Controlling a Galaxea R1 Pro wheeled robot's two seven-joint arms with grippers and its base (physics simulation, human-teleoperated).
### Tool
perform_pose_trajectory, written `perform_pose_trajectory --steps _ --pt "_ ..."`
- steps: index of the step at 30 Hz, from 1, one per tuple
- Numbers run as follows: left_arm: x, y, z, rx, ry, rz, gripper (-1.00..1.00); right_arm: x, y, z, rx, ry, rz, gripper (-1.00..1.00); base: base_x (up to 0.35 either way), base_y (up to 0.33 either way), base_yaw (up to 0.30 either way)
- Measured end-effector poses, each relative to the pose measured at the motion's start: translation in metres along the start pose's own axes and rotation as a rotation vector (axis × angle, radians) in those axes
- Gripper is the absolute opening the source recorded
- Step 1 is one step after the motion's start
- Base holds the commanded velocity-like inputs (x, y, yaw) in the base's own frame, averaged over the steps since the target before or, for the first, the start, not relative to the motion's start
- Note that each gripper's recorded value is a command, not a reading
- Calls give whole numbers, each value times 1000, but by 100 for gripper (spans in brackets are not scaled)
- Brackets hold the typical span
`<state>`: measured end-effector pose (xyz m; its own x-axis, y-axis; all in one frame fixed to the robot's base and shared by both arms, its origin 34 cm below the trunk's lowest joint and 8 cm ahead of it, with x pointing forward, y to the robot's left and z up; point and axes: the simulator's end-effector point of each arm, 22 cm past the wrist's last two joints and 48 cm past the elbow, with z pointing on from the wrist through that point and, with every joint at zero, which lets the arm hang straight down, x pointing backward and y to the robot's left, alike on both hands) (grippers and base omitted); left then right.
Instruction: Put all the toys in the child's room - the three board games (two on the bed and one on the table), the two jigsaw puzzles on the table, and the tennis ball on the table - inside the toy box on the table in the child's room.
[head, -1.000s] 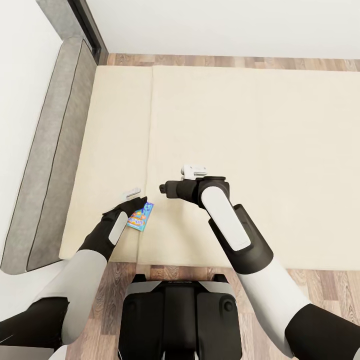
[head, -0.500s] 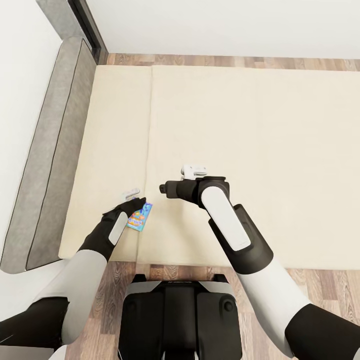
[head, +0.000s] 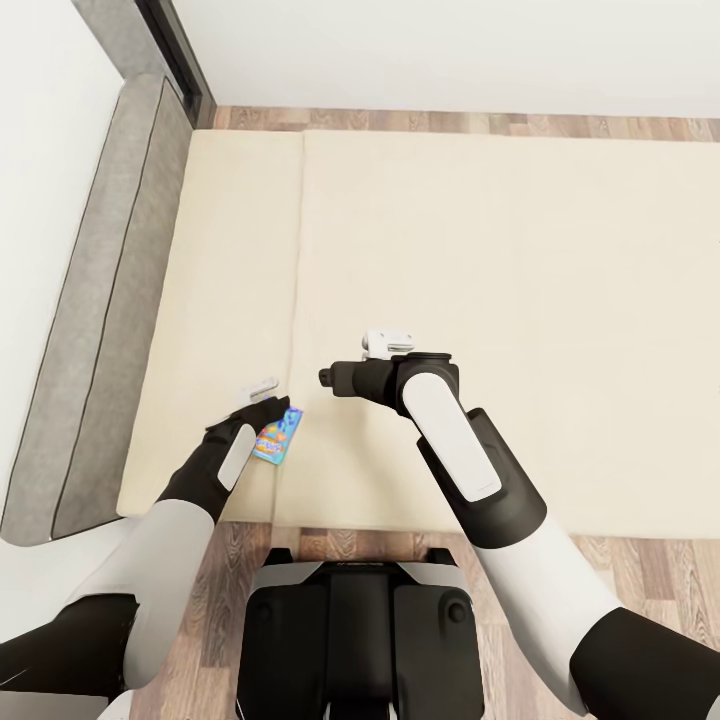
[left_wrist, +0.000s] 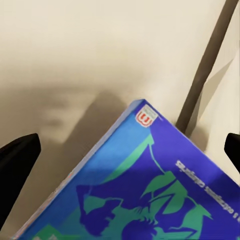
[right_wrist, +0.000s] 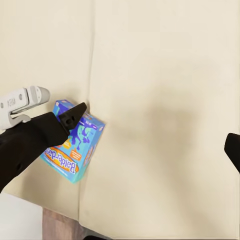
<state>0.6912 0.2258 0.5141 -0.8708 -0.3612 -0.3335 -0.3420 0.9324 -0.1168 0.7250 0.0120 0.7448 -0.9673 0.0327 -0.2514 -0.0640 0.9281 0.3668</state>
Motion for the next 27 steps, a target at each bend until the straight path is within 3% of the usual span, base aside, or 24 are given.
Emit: perform_pose_trajectory --steps 27 --pt "-1 2 0 -8 -3 1 100 0 0 0 0 -1 0 100 -24 -13 0"
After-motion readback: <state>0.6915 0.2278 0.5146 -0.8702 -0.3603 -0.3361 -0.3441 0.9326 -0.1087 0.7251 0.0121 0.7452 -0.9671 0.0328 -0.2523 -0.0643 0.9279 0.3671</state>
